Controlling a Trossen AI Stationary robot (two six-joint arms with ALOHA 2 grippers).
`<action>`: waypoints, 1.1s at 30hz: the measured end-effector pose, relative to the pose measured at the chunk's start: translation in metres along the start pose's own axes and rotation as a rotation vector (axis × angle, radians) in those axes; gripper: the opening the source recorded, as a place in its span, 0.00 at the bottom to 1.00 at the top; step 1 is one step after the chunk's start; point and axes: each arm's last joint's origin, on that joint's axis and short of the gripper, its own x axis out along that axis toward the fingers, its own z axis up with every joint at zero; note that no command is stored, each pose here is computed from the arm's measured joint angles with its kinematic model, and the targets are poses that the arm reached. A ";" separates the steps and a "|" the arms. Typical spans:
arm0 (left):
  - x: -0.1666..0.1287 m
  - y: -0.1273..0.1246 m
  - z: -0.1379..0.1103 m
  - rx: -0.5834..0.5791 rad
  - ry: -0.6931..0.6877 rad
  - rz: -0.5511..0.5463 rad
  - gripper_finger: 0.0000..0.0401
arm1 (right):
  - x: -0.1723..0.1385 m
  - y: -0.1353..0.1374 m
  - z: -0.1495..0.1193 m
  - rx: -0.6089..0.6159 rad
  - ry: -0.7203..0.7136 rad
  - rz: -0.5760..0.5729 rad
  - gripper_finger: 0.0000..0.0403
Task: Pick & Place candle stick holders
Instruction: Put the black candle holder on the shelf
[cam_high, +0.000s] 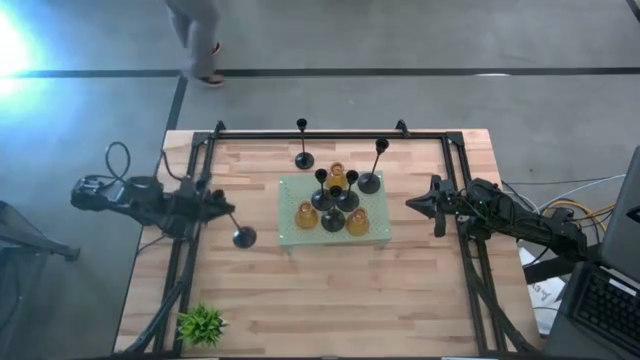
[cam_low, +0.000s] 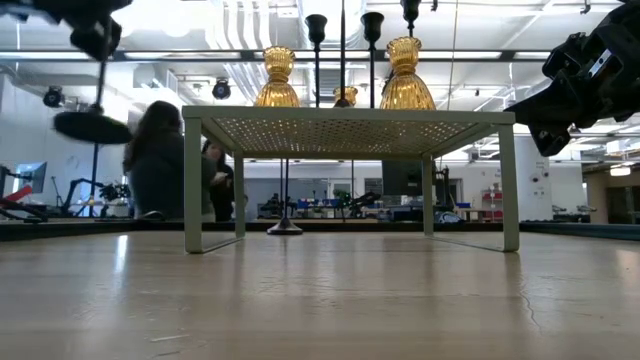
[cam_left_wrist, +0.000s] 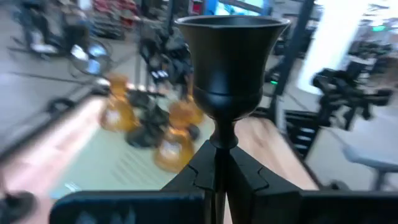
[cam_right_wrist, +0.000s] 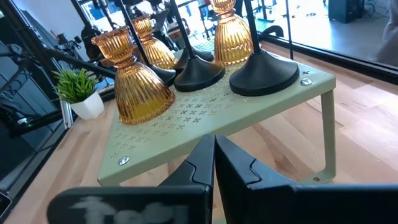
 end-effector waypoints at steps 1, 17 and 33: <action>0.000 -0.001 0.006 0.018 -0.005 0.019 0.04 | 0.000 0.000 0.000 0.000 0.000 0.000 0.02; 0.034 -0.013 0.097 0.289 0.060 0.413 0.04 | 0.000 0.000 0.000 0.000 0.000 0.000 0.02; 0.086 0.037 0.126 0.293 0.004 0.528 0.04 | 0.000 0.000 0.000 0.000 0.000 0.000 0.02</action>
